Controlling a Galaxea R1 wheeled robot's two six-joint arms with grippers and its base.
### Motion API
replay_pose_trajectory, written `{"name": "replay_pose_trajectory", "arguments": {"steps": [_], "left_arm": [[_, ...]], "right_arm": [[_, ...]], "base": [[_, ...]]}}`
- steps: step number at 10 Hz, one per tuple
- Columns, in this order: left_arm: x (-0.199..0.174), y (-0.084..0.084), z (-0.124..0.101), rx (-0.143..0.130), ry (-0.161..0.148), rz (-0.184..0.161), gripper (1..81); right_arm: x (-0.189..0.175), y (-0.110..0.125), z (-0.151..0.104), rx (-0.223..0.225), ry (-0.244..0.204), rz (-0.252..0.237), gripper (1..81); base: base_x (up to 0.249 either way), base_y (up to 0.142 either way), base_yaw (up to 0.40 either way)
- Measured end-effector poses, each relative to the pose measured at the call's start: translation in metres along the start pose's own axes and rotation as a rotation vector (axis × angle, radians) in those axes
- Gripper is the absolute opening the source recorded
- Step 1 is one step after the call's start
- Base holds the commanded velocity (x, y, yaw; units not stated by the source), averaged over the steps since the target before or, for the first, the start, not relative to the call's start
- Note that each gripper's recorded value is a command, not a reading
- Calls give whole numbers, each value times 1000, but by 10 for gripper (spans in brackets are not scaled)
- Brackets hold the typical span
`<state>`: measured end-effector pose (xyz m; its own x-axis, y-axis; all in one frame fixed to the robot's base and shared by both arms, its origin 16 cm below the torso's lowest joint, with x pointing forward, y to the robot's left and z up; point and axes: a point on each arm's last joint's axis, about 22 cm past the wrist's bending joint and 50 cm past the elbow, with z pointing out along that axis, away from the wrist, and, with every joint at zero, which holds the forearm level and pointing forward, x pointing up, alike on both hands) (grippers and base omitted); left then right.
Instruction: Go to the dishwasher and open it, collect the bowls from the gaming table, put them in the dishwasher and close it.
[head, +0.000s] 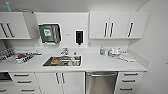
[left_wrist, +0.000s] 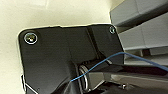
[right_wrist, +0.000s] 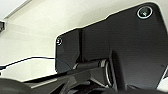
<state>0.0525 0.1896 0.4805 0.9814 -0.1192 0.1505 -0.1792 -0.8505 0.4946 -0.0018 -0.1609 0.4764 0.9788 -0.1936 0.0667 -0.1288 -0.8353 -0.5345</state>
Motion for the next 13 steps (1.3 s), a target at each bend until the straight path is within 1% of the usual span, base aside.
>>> {"name": "replay_pose_trajectory", "arguments": {"steps": [1,2,3,4,6,13], "left_arm": [[10,-1,0,1,16,5,811],[11,0,0,0,18,6,811],[0,0,0,1,2,0,811],[-3,0,0,0,-4,-3,811],[0,0,0,0,2,-1,811],[0,0,0,1,1,-1,811]], "right_arm": [[12,1,0,-1,20,-6,811],[9,1,0,-2,17,-4,811],[-4,1,-1,-2,-3,3,811],[-8,2,-1,-3,-9,5,811],[1,2,-1,-3,3,0,811],[1,1,-1,-2,4,1,811]], "base": [[121,0,0],[123,0,0],[126,0,0],[128,0,0],[128,0,0],[132,0,0]]}}
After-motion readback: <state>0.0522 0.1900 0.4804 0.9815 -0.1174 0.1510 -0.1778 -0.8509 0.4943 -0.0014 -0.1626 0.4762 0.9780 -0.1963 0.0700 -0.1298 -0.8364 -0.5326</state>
